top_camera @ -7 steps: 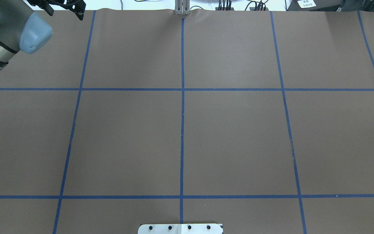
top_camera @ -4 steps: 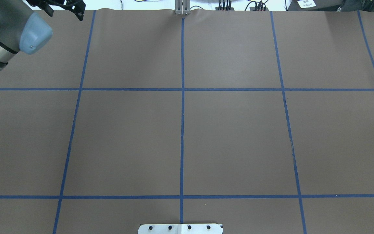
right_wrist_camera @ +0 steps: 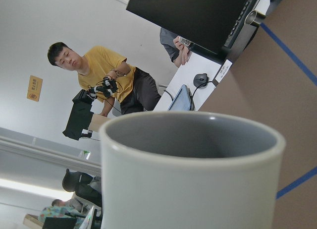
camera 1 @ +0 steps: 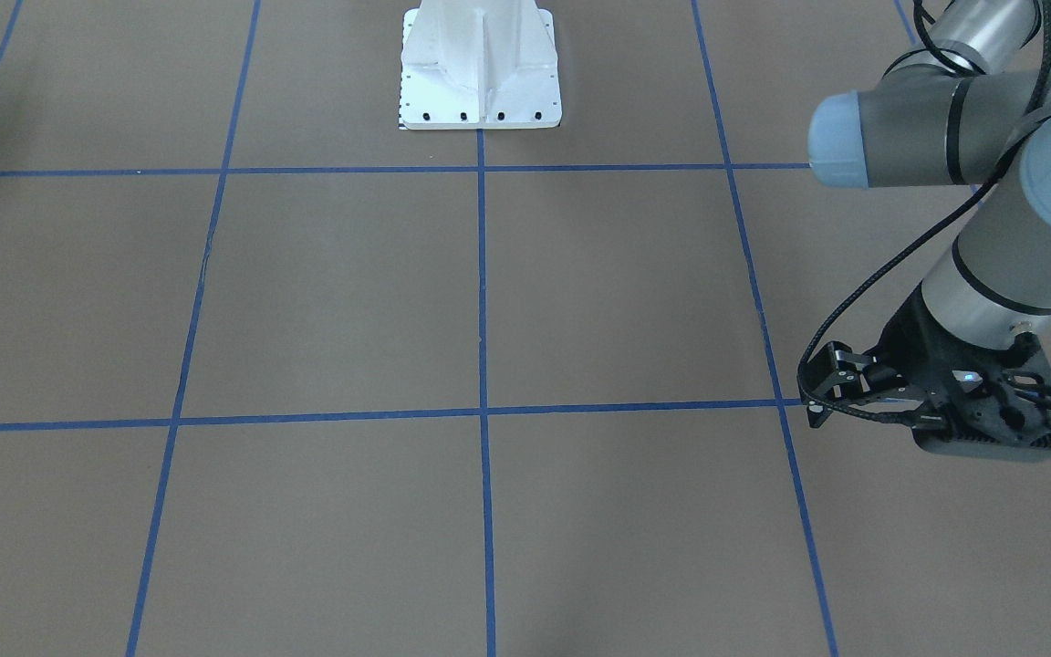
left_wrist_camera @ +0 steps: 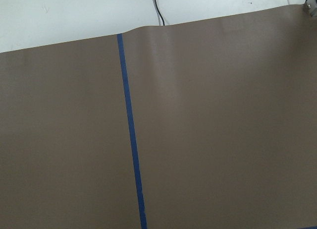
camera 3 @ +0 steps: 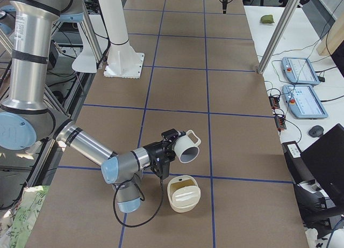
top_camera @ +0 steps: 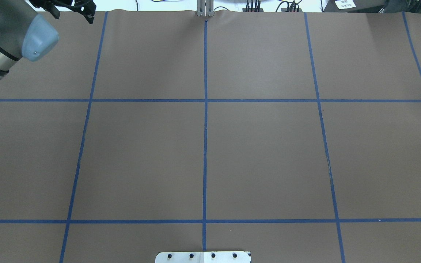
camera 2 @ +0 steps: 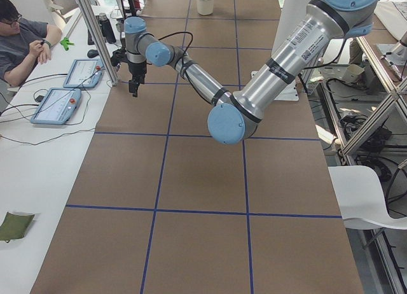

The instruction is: Left arm hands cup to right arm to dump lemon

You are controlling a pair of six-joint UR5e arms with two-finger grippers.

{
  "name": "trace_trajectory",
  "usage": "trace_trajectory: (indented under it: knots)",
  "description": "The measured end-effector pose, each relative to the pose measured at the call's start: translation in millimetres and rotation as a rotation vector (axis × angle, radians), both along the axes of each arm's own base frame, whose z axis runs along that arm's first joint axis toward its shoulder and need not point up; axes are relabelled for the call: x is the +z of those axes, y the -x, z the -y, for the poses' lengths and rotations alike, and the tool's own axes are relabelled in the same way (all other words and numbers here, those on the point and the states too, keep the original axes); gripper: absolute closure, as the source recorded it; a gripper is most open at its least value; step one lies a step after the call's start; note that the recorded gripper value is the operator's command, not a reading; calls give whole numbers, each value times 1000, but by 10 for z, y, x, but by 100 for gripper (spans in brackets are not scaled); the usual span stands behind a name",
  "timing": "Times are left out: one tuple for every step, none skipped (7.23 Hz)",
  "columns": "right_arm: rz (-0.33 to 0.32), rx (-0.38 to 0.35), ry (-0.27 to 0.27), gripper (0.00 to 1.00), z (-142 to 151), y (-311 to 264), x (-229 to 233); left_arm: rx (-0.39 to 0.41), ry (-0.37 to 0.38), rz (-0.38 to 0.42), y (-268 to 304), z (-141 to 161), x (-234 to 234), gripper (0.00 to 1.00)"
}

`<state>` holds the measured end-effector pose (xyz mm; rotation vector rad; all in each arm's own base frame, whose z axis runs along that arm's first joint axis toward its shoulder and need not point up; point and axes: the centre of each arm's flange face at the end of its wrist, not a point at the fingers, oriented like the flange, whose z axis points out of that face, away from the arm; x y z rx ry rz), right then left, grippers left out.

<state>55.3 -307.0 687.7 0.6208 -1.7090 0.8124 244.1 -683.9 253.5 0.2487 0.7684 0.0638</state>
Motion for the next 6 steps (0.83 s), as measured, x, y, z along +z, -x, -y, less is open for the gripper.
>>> trace_trajectory:
  knots:
    - [-99, 3, -48, 82, 70, 36, -60, 2, 2, 0, -8, -1, 10, 0]
    - [-197, 6, -81, 82, 209, 66, -205, 4, 3, 0, -25, -7, 18, 0]
    - [-290, 9, -105, 82, 362, 92, -359, 9, 4, -2, -48, -16, 23, 0]
    - [-393, 10, -133, 82, 529, 123, -478, 13, 7, -4, -65, -21, 32, 0]
    - [-495, 5, -159, 83, 761, 166, -603, 16, 11, -6, -75, -22, 45, 0]
    - [-590, -10, -183, 83, 1048, 246, -730, 16, 18, -7, -82, -22, 58, 0]
